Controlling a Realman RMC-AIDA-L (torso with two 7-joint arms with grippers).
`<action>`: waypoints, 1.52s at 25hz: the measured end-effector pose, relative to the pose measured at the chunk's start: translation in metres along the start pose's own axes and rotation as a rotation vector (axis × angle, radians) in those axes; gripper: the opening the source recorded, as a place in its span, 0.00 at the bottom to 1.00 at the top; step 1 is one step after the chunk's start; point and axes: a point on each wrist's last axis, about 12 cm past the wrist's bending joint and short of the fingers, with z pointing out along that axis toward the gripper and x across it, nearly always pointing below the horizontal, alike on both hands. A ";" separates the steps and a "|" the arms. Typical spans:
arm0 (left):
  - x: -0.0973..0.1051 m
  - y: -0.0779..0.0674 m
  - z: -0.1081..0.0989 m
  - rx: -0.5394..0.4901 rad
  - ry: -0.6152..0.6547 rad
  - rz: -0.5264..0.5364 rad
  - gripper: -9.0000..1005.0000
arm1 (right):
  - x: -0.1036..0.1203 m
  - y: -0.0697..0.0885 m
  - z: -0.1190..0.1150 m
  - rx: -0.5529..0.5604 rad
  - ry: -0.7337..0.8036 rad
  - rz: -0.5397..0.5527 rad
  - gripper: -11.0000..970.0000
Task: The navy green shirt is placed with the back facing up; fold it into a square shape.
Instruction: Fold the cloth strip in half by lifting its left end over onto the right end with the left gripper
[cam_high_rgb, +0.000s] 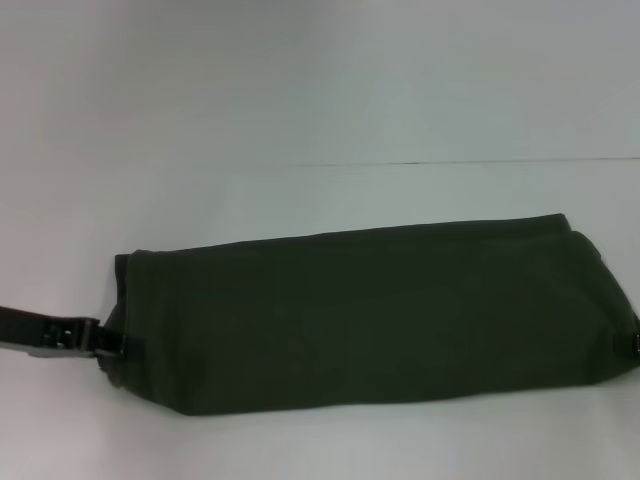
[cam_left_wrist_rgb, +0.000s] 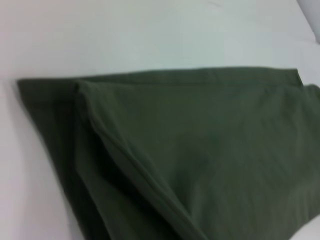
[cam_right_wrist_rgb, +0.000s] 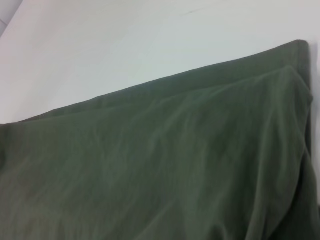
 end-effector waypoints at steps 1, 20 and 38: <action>-0.001 0.001 -0.001 -0.002 -0.008 -0.004 0.13 | -0.001 0.000 -0.001 0.001 -0.002 -0.002 0.10; 0.010 0.016 -0.022 0.092 -0.235 -0.341 0.77 | -0.041 0.016 -0.028 -0.131 -0.565 -0.504 0.79; 0.074 0.034 -0.011 0.113 -0.212 -0.644 0.92 | -0.002 0.049 0.009 -0.393 -0.511 -0.863 0.85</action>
